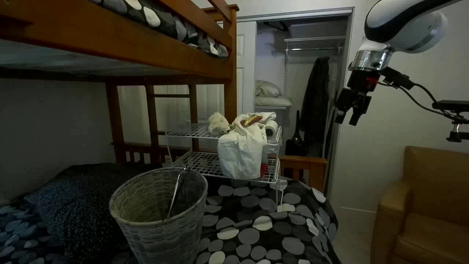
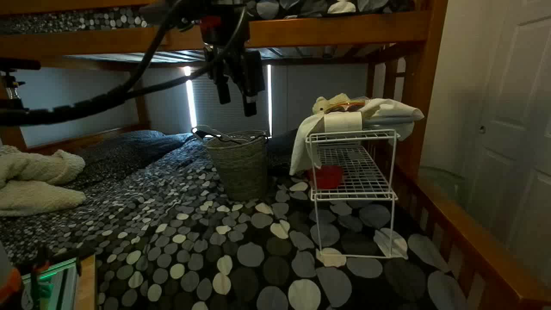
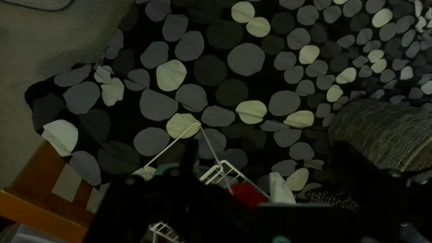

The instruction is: Pick up the lint roller and put it in the basket

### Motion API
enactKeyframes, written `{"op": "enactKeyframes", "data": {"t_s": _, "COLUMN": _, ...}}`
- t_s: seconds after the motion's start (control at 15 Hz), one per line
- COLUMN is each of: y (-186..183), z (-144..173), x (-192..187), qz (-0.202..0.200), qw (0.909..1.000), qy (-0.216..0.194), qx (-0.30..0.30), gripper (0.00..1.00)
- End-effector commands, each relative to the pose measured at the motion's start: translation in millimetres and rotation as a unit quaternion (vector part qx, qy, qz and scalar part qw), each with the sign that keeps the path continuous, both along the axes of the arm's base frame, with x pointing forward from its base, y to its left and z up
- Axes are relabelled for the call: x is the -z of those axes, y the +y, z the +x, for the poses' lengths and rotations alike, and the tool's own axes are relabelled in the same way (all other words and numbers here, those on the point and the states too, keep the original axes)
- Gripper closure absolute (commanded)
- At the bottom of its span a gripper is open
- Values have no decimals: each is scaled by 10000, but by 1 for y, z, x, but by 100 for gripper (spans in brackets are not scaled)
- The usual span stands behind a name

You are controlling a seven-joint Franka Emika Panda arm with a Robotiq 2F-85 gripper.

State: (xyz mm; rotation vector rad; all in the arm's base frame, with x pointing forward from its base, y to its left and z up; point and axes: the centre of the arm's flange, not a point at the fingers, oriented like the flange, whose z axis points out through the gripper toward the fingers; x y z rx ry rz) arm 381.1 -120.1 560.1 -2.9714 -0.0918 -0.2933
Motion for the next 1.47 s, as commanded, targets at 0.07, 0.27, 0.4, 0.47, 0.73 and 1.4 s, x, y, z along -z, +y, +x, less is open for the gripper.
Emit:
{"op": "enactKeyframes", "data": {"t_s": 0.07, "y": 0, "z": 0, "x": 0, "qz": 2, "qw": 10000, "qy": 0, "qx": 5, "gripper": 0}}
{"op": "enactKeyframes", "data": {"t_s": 0.27, "y": 0, "z": 0, "x": 0, "qz": 2, "qw": 10000, "qy": 0, "qx": 5, "gripper": 0}}
{"op": "enactKeyframes", "data": {"t_s": 0.4, "y": 26, "z": 9, "x": 6, "qz": 121, "qw": 9957, "qy": -132, "qx": 904, "gripper": 0}}
{"op": "enactKeyframes", "data": {"t_s": 0.47, "y": 45, "z": 22, "x": 4, "qz": 304, "qw": 9929, "qy": -69, "qx": 1146, "gripper": 0}}
{"op": "enactKeyframes", "data": {"t_s": 0.73, "y": 96, "z": 96, "x": -8, "qz": 736, "qw": 9744, "qy": -27, "qx": 2124, "gripper": 0}}
{"op": "enactKeyframes", "data": {"t_s": 1.4, "y": 18, "z": 270, "x": -32, "qz": 380, "qw": 9258, "qy": -135, "qx": 3758, "gripper": 0}}
